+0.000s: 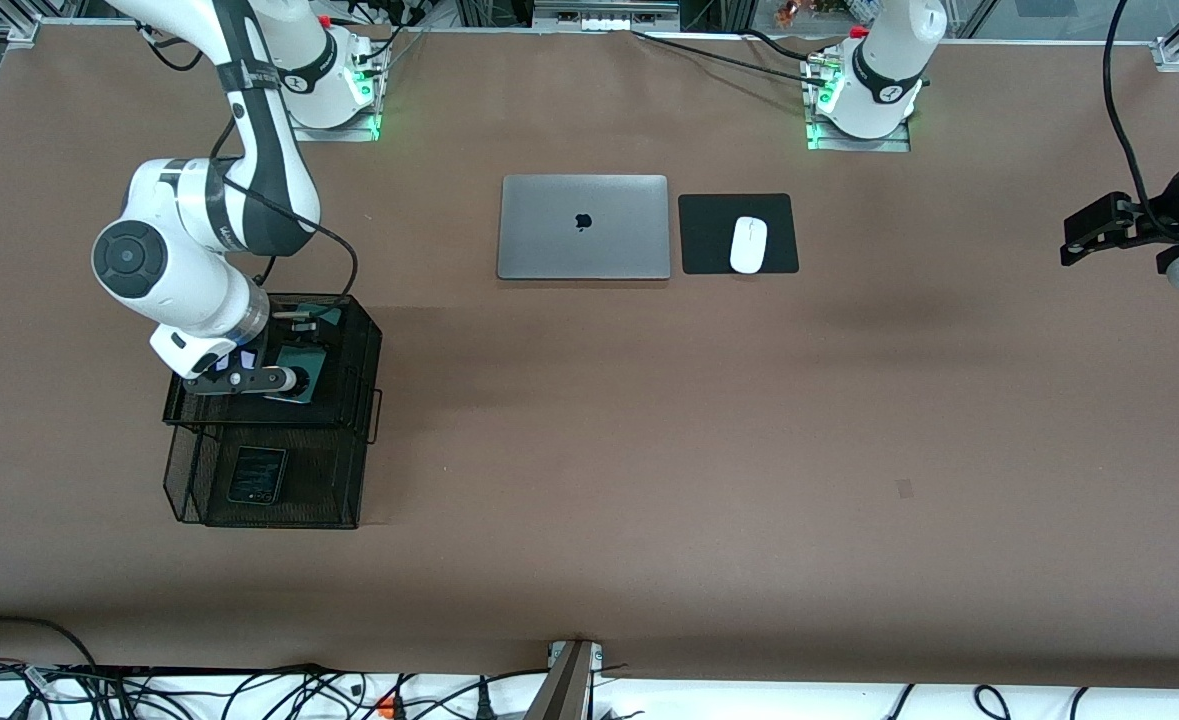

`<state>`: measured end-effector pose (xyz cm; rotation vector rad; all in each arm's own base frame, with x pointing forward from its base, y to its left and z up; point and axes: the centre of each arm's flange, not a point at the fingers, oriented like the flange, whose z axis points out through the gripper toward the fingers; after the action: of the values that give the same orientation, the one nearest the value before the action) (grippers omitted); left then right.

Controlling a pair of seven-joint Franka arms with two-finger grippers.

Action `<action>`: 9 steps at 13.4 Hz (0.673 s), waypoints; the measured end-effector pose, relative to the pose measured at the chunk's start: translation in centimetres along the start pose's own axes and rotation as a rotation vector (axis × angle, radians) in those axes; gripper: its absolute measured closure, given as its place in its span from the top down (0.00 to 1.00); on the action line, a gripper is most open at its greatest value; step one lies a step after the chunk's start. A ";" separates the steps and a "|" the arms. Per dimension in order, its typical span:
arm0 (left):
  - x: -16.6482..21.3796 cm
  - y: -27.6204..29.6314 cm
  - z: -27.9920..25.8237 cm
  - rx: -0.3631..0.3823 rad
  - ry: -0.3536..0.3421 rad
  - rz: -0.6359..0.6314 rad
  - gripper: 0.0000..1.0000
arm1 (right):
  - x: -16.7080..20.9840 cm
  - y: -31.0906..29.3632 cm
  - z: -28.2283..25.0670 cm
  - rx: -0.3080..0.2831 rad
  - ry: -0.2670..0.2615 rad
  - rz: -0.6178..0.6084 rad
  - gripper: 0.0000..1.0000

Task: Place phones with both arms

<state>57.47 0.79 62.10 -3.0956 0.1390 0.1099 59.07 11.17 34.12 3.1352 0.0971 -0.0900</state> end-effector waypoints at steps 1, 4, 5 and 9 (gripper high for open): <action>0.0 0.0 0.0 0.000 0.000 0.000 1.00 | 0.3 -0.1 -1.0 0.006 0.020 -0.002 1.00; 0.0 0.0 0.0 0.000 0.002 0.000 1.00 | 1.9 0.6 -6.4 0.020 0.072 0.006 1.00; 0.0 0.0 -0.1 0.000 0.002 0.000 1.00 | 2.4 1.1 -8.9 0.023 0.077 0.014 0.99; 0.0 0.0 -0.1 0.000 0.003 0.000 1.00 | 2.9 3.9 -16.4 0.062 0.055 0.065 0.99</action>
<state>57.48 0.78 62.21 -3.0956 0.1394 0.1045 63.17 7.54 50.28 3.1998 -0.0078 -0.0070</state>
